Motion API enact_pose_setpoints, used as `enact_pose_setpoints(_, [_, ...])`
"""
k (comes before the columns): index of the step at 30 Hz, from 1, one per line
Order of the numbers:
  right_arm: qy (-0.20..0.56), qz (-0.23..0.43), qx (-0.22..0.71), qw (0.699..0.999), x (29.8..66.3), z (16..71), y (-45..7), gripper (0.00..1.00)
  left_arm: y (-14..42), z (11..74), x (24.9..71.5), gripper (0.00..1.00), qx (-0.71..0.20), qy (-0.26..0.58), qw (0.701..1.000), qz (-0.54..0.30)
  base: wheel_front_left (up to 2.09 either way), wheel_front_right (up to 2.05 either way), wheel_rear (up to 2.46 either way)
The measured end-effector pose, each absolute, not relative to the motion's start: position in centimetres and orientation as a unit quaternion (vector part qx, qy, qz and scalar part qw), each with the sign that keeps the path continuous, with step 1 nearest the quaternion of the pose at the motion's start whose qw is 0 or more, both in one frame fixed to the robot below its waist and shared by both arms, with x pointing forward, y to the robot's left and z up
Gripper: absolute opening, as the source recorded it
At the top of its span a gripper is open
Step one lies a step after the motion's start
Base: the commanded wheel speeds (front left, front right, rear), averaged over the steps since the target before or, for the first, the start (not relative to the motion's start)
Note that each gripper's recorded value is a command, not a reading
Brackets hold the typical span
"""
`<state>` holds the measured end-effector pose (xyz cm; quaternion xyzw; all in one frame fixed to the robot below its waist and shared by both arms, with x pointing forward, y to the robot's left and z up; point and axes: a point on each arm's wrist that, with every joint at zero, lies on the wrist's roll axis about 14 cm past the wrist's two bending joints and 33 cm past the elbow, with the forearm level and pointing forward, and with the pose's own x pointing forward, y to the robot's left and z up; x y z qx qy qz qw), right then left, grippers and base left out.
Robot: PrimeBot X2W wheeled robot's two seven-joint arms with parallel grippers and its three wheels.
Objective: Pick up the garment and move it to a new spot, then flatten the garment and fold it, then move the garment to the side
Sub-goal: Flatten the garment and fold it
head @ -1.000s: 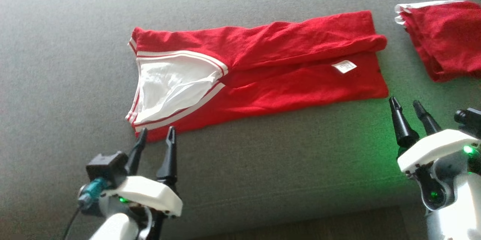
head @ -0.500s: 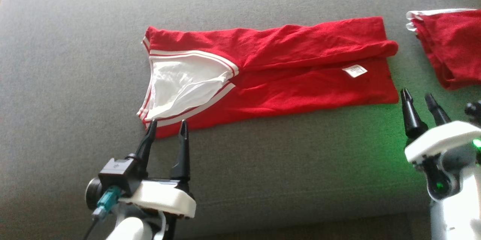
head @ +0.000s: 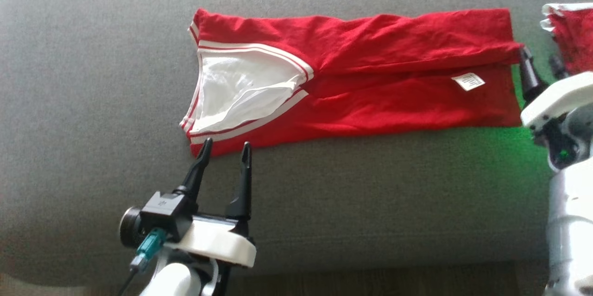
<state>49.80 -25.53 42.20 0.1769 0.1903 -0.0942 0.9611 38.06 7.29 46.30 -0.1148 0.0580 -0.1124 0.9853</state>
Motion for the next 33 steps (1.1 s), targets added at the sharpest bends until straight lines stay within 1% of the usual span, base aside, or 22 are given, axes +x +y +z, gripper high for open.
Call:
enact_pose_setpoints(3, [0.205, -0.104, 0.162, 0.96, 50.9, 41.6, -26.2, 1.0, 7.0, 45.8, 38.5, 1.0, -0.113, 0.062, 0.984, -0.12, 0.0, 0.0, 0.0])
enact_pose_setpoints(5, [0.228, -0.102, 0.153, 0.956, 51.6, 40.4, -25.9, 1.0, 6.9, 45.4, 39.0, 1.0, -0.112, 0.065, 0.984, -0.122, 0.0, 0.0, 0.0])
enact_pose_setpoints(8, [0.249, -0.1, 0.146, 0.952, 51.7, 39.3, -25.5, 1.0, 6.7, 45.0, 39.1, 1.0, -0.113, 0.07, 0.983, -0.124, 0.0, 0.0, 0.0])
enact_pose_setpoints(12, [0.278, -0.093, 0.136, 0.946, 51.1, 37.8, -25.0, 1.0, 6.4, 44.7, 39.1, 1.0, -0.118, 0.074, 0.982, -0.126, 0.0, 0.0, 0.0])
enact_pose_setpoints(17, [0.284, -0.09, 0.136, 0.945, 50.8, 37.9, -24.8, 1.0, 6.2, 44.8, 39.1, 1.0, -0.115, 0.072, 0.982, -0.131, 0.0, 0.0, 0.0])
enact_pose_setpoints(26, [0.3, -0.071, 0.151, 0.939, 49.2, 37.5, -23.4, 1.0, 5.5, 45.5, 39.0, 1.0, -0.117, 0.063, 0.98, -0.145, 0.0, 0.0, 0.0])
enact_pose_setpoints(27, [0.3, -0.07, 0.152, 0.939, 49.1, 37.6, -23.3, 0.94, 5.5, 45.6, 39.0, 1.0, -0.118, 0.062, 0.98, -0.146, 0.0, 0.0, 0.0])
enact_pose_setpoints(28, [0.3, -0.069, 0.153, 0.939, 49.1, 37.6, -23.2, 0.86, 5.4, 45.7, 39.0, 1.0, -0.118, 0.061, 0.98, -0.148, 0.0, 0.0, 0.0])
enact_pose_setpoints(30, [0.304, -0.067, 0.159, 0.937, 49.1, 37.5, -22.9, 0.65, 5.6, 45.7, 39.0, 1.0, -0.118, 0.059, 0.98, -0.146, 0.0, 0.0, 0.0])
enact_pose_setpoints(31, [0.305, -0.067, 0.163, 0.936, 49.1, 37.4, -22.8, 0.57, 5.7, 45.7, 39.0, 1.0, -0.117, 0.059, 0.981, -0.144, 0.0, 0.0, 0.0])
enact_pose_setpoints(32, [0.305, -0.066, 0.165, 0.935, 49.1, 37.3, -22.7, 0.5, 5.8, 45.7, 39.0, 1.0, -0.117, 0.059, 0.981, -0.143, 0.0, 0.0, 0.0])
enact_pose_setpoints(33, [0.307, -0.064, 0.164, 0.935, 49.2, 37.3, -22.6, 0.48, 5.8, 45.7, 39.0, 1.0, -0.117, 0.059, 0.981, -0.144, 0.0, 0.0, 0.0])
